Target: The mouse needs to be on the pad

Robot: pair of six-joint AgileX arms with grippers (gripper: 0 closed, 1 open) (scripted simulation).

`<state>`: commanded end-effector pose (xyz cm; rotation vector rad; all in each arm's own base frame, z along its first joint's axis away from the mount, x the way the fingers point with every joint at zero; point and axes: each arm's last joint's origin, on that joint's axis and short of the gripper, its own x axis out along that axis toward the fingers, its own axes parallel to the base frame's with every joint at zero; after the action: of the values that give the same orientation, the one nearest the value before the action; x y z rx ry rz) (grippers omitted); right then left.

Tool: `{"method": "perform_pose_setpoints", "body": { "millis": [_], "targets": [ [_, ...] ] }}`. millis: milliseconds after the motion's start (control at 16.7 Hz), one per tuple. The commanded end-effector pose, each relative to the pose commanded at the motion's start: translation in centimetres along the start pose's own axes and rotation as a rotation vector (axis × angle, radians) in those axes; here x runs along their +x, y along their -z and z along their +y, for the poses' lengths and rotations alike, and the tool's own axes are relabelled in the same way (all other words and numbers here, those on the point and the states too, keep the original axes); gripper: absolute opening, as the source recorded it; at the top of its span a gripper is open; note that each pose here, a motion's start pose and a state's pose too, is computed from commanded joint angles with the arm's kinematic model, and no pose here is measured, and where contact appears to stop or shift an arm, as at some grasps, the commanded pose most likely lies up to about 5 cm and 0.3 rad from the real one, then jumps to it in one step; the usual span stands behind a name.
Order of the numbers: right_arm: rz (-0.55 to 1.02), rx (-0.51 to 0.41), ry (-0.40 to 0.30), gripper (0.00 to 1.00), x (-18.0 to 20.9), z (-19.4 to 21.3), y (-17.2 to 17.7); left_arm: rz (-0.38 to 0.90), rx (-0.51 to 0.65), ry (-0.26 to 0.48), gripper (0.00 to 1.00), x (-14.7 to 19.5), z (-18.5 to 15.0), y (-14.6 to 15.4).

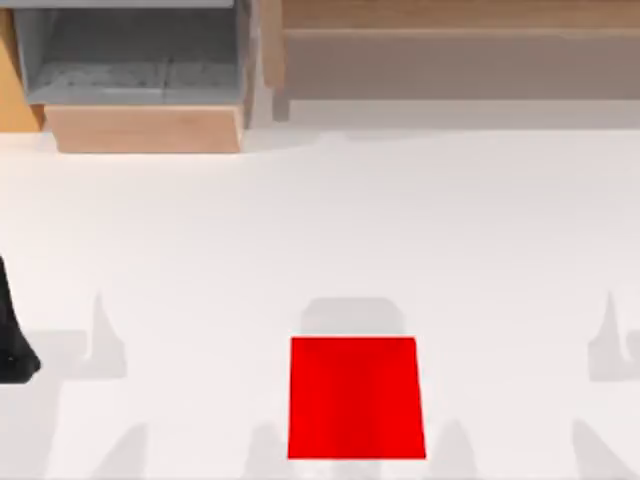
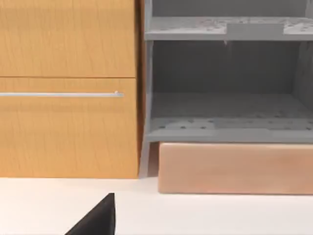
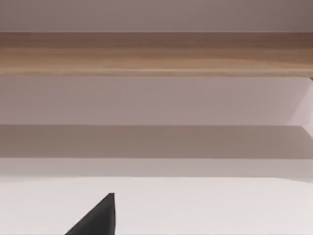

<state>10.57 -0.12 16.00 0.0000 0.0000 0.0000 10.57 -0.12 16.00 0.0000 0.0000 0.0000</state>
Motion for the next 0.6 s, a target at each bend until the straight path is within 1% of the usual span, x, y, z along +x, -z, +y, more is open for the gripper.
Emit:
{"method": "perform_pose_setpoints", "body": {
  "millis": [180,300,480,600],
  "targets": [
    [0.000,0.000,0.000,1.00,0.0,0.0,0.0,0.010,0.001,-0.003,1.00,0.0,0.0,-0.2],
    [0.000,0.000,0.000,1.00,0.0,0.0,0.0,0.054,0.005,-0.016,1.00,0.1,0.2,-1.1],
    [0.000,0.000,0.000,1.00,0.0,0.0,0.0,0.192,0.012,-0.044,1.00,0.6,0.5,-3.4],
    [0.000,0.000,0.000,1.00,0.0,0.0,0.0,0.340,0.013,-0.064,1.00,1.7,0.9,-4.9]
  ]
}}
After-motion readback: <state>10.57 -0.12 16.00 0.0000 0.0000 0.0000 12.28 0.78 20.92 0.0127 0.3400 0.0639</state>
